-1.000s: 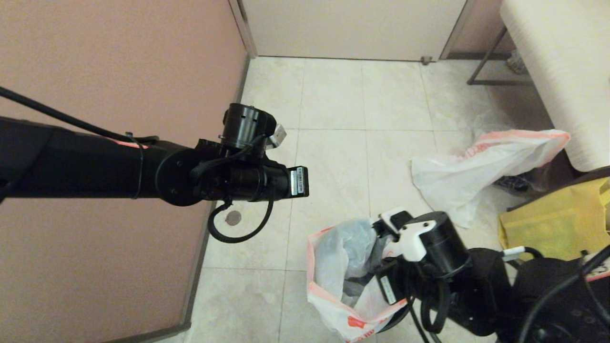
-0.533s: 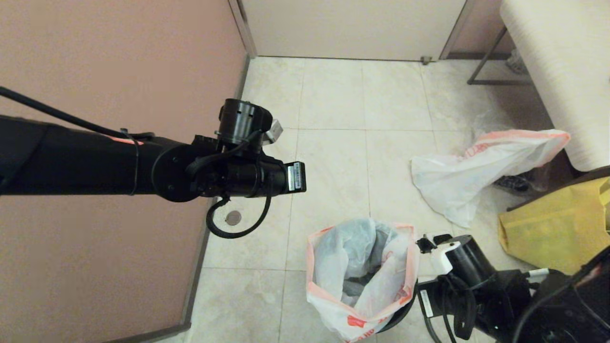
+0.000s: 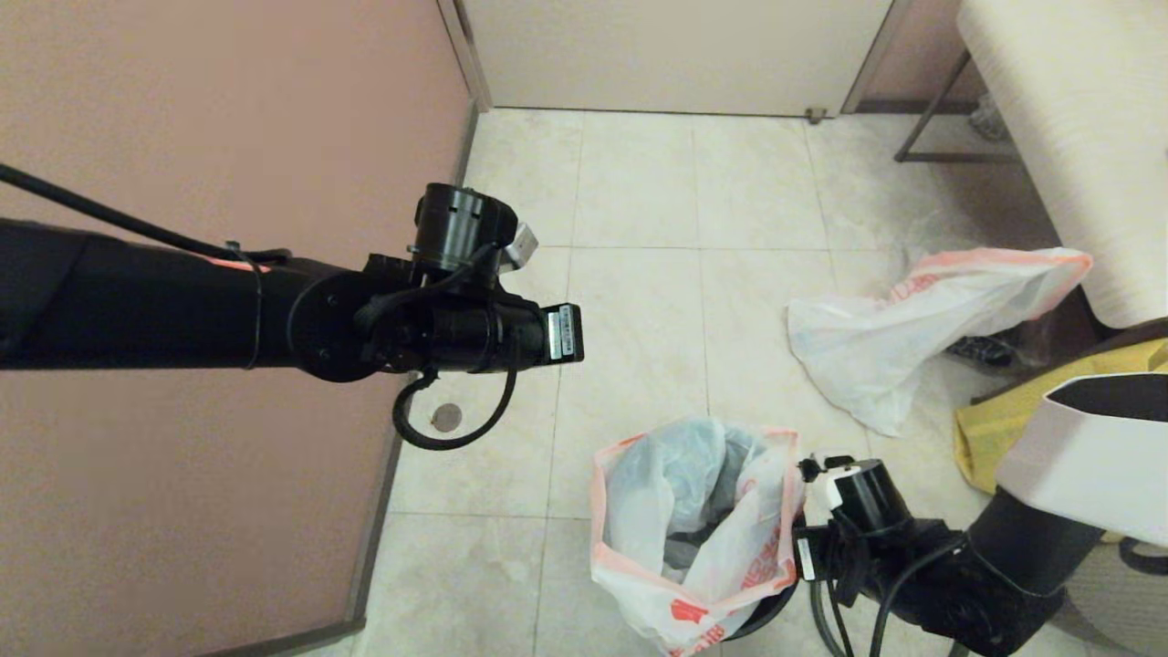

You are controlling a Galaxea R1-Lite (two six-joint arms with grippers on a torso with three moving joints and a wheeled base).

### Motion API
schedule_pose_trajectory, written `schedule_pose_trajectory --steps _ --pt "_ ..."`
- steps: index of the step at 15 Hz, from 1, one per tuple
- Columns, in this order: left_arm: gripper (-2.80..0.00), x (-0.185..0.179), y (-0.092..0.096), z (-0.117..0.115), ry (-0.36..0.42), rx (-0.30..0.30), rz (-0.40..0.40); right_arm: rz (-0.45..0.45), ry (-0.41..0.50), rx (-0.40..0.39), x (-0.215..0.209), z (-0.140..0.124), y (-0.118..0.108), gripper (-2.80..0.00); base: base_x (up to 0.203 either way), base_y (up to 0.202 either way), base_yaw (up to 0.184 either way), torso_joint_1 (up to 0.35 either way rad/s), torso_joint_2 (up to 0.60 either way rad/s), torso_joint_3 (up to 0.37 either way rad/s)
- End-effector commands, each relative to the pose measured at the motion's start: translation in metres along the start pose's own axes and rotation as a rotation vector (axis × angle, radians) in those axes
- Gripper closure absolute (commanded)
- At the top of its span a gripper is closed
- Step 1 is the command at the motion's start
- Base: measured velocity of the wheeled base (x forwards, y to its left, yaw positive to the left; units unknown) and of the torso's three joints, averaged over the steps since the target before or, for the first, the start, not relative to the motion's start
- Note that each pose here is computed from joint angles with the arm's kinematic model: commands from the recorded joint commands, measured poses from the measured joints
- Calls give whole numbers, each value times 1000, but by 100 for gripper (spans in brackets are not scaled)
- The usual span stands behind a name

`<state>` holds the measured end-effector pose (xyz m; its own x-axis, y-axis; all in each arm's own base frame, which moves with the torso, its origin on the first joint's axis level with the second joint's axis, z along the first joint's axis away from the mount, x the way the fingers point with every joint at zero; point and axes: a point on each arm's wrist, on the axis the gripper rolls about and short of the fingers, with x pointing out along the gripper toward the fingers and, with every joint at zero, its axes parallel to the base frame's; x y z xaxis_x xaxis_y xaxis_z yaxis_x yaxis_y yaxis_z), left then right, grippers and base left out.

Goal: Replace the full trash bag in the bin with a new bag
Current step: Put the new garbage bag on the trash can

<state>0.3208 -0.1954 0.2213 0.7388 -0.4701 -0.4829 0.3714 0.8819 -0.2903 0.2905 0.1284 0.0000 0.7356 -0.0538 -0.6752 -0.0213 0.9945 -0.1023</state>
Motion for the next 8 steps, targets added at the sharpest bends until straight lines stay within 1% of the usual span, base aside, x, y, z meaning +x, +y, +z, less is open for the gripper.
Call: schedule_pose_trajectory --steps 1,2,5,7,8 --pt "0 1 0 0 1 -2 0 -12 33 -15 12 -9 1 -280 0 0 0 0 0 0" --pt "0 2 0 0 2 -2 0 -11 29 -22 13 -8 2 0 0 0 0 0 0 0" --pt "0 1 0 0 2 -2 0 2 -17 -31 11 5 5 0 0 0 0 0 0 0" --pt "0 1 0 0 2 -2 0 5 -50 -84 7 14 4 0 0 0 0 0 0 0" --pt "0 1 0 0 3 -2 1 2 -71 -126 5 20 3 0 0 0 0 0 0 0"
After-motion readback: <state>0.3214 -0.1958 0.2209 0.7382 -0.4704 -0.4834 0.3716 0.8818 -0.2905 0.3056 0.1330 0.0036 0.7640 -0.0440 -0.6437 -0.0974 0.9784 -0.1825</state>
